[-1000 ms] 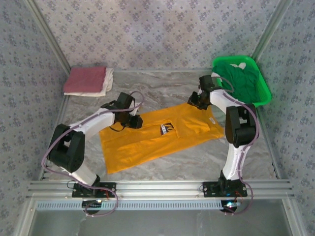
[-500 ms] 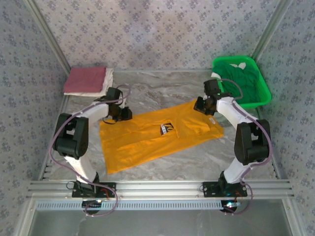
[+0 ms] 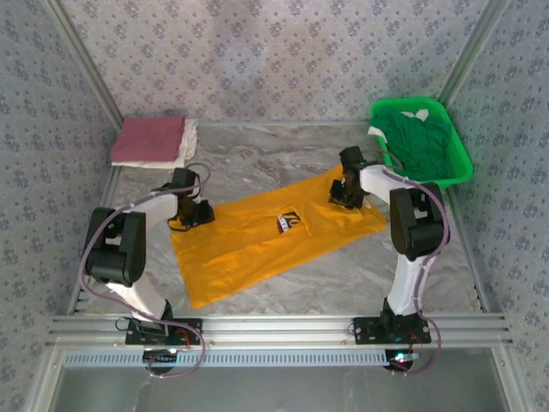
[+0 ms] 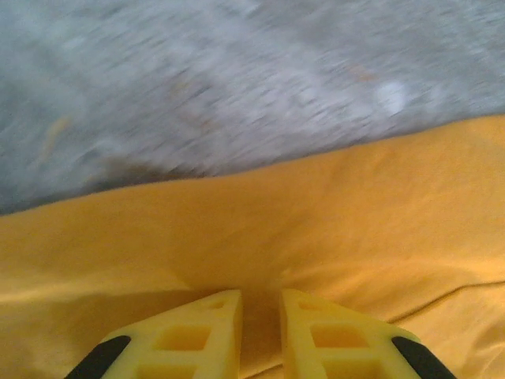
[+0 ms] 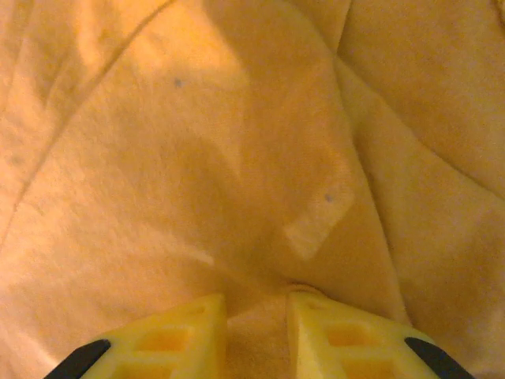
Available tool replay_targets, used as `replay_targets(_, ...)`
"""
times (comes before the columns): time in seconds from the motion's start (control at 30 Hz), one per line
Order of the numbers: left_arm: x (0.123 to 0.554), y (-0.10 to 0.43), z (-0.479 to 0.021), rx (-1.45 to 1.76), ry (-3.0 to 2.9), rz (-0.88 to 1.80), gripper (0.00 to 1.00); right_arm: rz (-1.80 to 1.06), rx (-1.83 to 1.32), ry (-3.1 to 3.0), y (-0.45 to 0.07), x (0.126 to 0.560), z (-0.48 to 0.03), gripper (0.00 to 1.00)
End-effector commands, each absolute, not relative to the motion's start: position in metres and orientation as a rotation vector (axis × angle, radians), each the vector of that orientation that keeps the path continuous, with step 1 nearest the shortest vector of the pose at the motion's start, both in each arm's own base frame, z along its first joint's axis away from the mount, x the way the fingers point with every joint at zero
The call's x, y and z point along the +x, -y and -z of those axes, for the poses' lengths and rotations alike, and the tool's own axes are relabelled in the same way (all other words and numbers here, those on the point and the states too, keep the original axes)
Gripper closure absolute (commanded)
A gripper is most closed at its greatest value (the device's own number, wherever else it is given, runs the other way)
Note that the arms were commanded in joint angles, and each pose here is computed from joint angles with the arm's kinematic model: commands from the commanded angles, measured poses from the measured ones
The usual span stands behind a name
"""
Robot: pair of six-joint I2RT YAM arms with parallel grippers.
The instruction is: Fold and stack the t-shirts
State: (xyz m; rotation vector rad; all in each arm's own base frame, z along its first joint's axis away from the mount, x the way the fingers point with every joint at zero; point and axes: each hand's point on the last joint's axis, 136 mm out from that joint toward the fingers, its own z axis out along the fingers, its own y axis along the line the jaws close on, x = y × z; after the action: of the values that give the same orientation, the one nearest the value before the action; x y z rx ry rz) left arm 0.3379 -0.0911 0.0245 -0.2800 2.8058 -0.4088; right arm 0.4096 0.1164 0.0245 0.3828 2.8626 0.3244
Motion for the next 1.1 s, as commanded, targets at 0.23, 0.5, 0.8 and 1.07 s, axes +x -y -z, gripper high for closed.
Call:
replay_targets(0.23,0.304,0.088,-0.052,-0.35,-2.719,0.48,0.81,-0.706,0.335,-2.712,-0.188,0.519,-0.033,0.71)
replay_targets(0.5,0.313,0.101,-0.087,-0.259,-2.633,0.548,0.8,-0.674,0.246,-2.598,-0.188,0.534,-0.108,0.63)
replay_targets(0.8,0.355,0.115,-0.077,-0.197,-2.647,0.539,0.83,-0.484,0.264,-2.658,-0.161,0.459,-0.092,0.66)
replay_targets(1.07,0.366,0.117,-0.053,-0.205,-2.691,0.521,0.85,-0.487,0.296,-2.766,-0.169,0.439,-0.047,0.68)
